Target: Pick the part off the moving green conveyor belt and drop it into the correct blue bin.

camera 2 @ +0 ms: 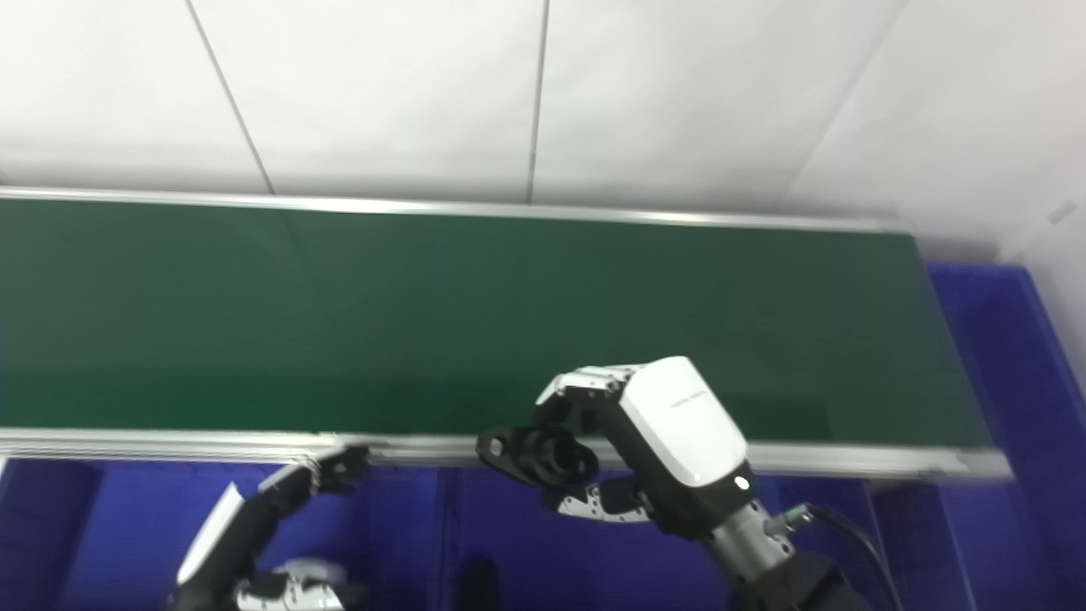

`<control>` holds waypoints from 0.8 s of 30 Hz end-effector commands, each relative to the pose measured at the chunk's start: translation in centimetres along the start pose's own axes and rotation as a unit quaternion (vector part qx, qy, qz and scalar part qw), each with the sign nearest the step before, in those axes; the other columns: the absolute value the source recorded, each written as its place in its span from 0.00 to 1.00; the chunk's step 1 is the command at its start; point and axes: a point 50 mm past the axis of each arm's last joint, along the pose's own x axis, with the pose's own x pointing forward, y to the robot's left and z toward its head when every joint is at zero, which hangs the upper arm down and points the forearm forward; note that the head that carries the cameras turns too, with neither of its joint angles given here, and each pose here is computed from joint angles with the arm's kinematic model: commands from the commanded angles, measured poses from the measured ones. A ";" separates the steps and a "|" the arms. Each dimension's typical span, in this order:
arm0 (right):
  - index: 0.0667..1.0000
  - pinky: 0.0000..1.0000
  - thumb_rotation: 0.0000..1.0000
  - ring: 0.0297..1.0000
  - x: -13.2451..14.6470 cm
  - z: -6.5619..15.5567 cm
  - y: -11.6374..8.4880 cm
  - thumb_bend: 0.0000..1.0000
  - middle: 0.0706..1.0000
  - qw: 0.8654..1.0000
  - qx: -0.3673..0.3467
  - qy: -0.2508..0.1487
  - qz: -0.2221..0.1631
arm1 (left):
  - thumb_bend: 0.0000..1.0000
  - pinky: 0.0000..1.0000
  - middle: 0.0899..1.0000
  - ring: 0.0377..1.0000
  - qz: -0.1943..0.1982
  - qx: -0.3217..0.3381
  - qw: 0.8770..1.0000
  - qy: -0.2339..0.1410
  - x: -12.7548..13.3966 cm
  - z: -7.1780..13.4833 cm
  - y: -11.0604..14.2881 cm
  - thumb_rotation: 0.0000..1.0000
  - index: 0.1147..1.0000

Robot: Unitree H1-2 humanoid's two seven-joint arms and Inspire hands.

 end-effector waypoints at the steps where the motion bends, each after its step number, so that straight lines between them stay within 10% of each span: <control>1: 0.49 0.28 0.00 0.40 -0.6 0.9 0.4 0.49 0.50 1.000 0.002 -0.019 -0.004 | 0.73 0.68 0.78 0.74 -0.006 -0.004 1.000 -0.030 0.1 1.1 0.9 0.23 0.76; 24: 0.50 0.22 0.00 0.37 -0.1 -3.7 9.8 0.51 0.40 0.985 -0.003 0.110 0.134 | 0.76 0.61 0.76 0.72 -0.003 -0.025 0.999 -0.043 0.6 1.6 1.6 0.28 0.75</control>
